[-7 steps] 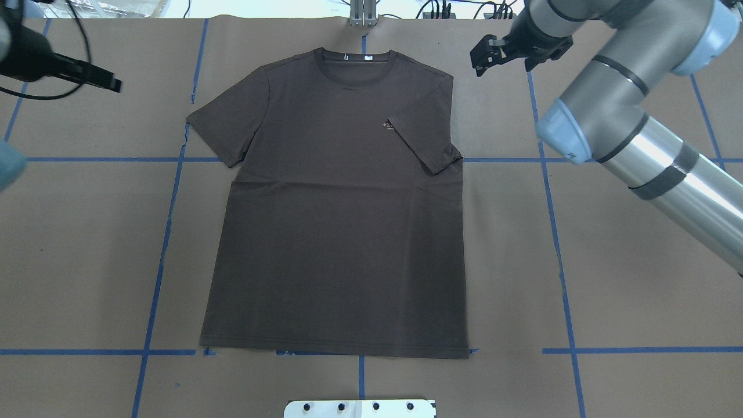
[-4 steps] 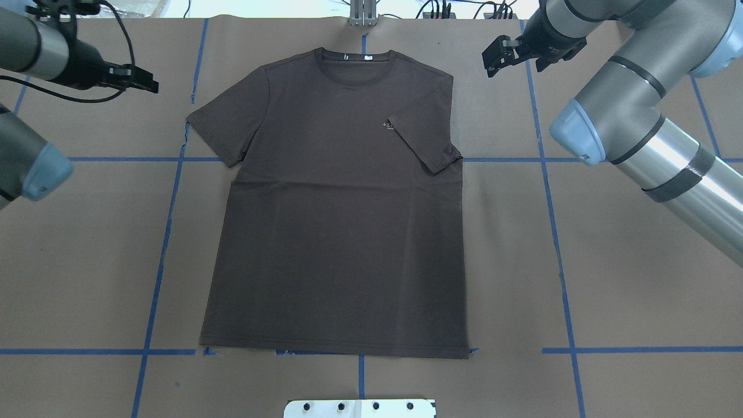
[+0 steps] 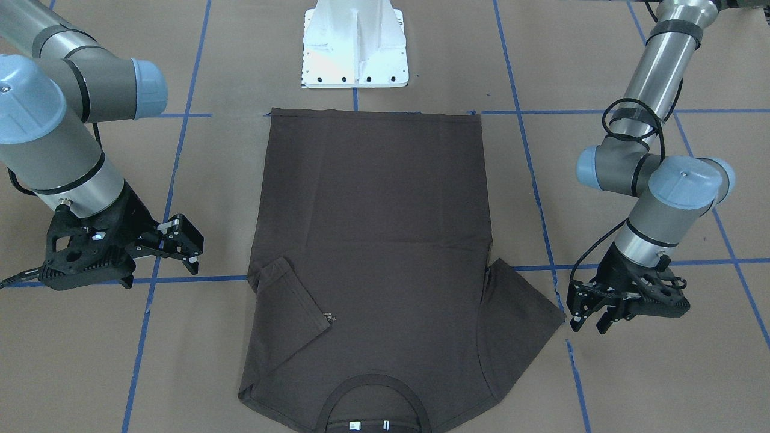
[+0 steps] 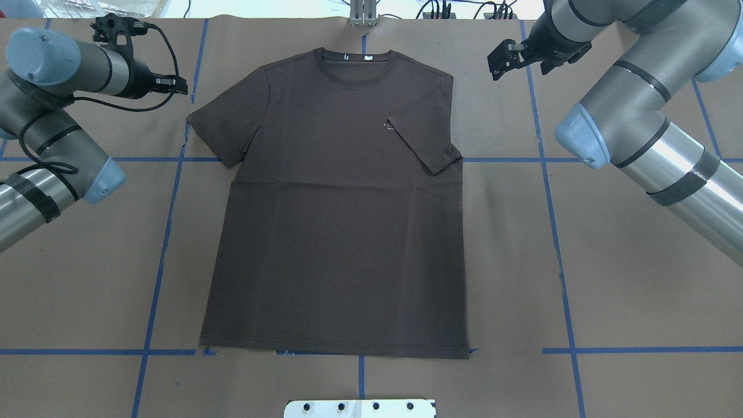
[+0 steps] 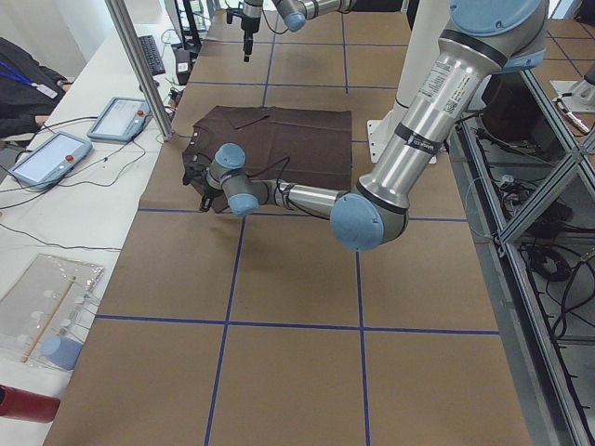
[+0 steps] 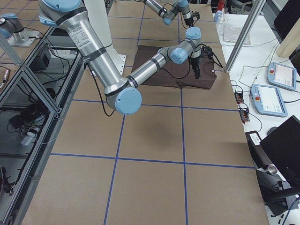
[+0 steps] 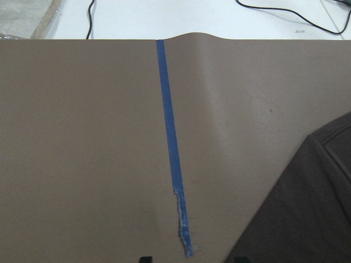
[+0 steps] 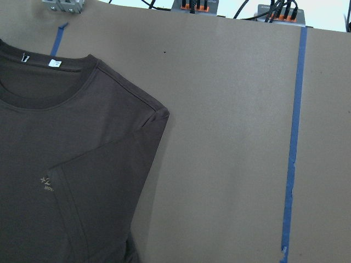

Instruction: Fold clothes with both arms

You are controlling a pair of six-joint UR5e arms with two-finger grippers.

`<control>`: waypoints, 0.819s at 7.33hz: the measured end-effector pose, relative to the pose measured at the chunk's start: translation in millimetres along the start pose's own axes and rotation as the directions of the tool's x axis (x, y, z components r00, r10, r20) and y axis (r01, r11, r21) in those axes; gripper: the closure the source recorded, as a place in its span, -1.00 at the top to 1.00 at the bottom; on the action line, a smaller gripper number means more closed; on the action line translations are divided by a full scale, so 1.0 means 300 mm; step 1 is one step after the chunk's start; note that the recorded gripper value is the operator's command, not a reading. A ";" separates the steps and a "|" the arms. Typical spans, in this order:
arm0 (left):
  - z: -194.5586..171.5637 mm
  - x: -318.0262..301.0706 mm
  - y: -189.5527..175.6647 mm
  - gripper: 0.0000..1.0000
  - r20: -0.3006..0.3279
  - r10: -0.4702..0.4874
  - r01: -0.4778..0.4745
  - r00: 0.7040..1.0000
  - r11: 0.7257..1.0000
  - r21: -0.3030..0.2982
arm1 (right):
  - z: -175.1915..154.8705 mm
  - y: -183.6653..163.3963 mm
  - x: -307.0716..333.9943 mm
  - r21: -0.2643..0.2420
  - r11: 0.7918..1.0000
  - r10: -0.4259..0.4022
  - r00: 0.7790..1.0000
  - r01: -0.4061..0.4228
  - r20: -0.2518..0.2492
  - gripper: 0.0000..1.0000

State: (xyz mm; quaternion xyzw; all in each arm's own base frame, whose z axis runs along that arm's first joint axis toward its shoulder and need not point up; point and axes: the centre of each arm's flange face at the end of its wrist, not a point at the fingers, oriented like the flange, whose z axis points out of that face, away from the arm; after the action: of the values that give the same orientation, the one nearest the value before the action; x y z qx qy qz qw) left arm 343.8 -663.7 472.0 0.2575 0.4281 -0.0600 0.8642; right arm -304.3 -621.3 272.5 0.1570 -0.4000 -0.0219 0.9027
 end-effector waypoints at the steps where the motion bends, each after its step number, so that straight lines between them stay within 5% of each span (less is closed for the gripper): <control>1: 0.028 0.013 0.029 -0.16 0.001 -0.002 0.002 1.000 1.000 -0.003 | 0.002 0.001 0.002 -0.001 1.000 0.000 1.000 0.000 -0.001 1.00; 6: 0.082 0.069 0.123 -0.16 -0.007 -0.009 0.009 1.000 0.999 -0.034 | 0.010 0.009 0.012 -0.005 1.000 0.003 1.000 -0.003 -0.005 1.00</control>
State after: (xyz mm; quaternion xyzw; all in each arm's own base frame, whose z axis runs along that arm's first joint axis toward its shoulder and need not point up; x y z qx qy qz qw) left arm 386.3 -641.9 482.8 0.2410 0.4335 -0.0556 0.8666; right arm -304.3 -620.2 277.7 0.1544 -0.3979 -0.0212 0.9041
